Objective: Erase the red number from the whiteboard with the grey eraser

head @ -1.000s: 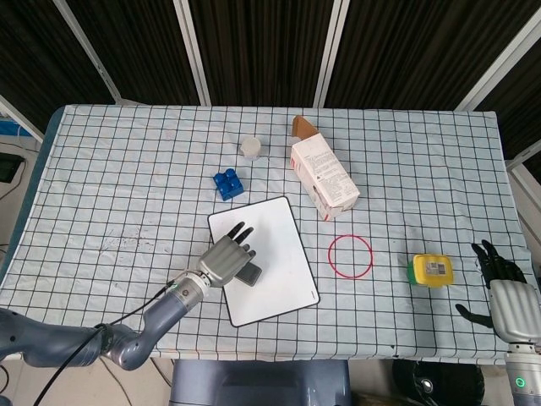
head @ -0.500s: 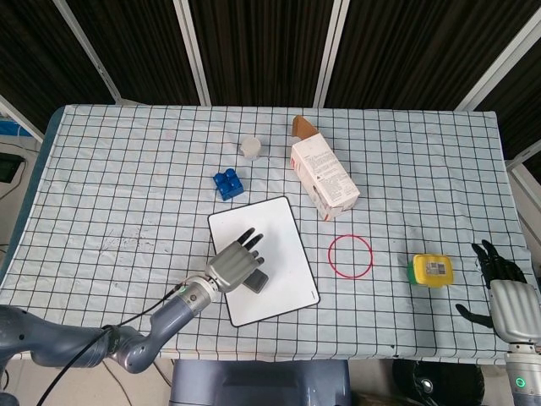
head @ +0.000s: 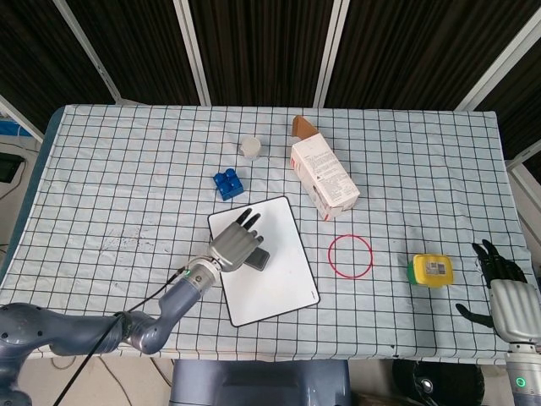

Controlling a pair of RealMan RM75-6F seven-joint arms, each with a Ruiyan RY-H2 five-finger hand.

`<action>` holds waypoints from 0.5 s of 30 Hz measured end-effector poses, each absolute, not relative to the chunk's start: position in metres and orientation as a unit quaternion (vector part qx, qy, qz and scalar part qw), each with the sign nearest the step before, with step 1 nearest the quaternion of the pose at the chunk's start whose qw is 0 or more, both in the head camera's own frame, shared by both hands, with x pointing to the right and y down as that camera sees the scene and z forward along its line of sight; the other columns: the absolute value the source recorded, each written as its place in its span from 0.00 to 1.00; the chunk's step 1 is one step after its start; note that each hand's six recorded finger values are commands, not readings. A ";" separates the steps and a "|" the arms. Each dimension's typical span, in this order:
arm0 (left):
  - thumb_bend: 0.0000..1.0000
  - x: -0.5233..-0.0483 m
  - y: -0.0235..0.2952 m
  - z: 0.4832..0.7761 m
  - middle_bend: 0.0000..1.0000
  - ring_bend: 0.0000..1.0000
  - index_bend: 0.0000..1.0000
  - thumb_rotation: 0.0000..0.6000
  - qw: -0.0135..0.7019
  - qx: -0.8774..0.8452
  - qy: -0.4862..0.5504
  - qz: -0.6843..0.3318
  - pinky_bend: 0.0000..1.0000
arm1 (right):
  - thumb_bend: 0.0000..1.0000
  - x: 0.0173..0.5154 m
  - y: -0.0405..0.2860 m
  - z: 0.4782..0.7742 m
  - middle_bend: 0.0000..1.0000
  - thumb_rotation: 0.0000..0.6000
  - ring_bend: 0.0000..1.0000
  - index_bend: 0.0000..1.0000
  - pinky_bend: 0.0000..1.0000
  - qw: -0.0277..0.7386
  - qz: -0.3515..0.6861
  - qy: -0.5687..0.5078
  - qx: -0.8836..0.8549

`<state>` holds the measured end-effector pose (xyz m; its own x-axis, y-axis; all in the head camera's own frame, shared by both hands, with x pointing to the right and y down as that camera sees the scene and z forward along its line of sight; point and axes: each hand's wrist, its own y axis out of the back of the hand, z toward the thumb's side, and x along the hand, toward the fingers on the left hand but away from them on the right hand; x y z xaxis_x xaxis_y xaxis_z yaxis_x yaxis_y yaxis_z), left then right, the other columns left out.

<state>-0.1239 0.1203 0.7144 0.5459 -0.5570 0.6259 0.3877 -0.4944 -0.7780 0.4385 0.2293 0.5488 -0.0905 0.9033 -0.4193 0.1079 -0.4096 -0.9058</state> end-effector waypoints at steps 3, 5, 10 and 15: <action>0.26 -0.132 0.111 0.719 0.45 0.00 0.41 1.00 0.491 -0.719 0.067 -0.487 0.00 | 0.04 0.439 0.229 0.549 0.05 1.00 0.16 0.06 0.18 0.331 0.600 -0.431 -0.587; 0.26 -0.137 0.108 0.721 0.45 0.00 0.41 1.00 0.485 -0.719 0.070 -0.493 0.00 | 0.04 0.438 0.229 0.549 0.05 1.00 0.17 0.05 0.18 0.330 0.600 -0.431 -0.587; 0.26 -0.144 0.101 0.721 0.45 0.00 0.41 1.00 0.484 -0.716 0.073 -0.498 0.00 | 0.04 0.438 0.229 0.549 0.05 1.00 0.17 0.06 0.18 0.330 0.600 -0.430 -0.588; 0.26 -0.146 0.090 0.705 0.45 0.00 0.41 1.00 0.484 -0.718 0.097 -0.490 0.00 | 0.03 0.438 0.229 0.550 0.05 1.00 0.16 0.05 0.18 0.330 0.601 -0.429 -0.588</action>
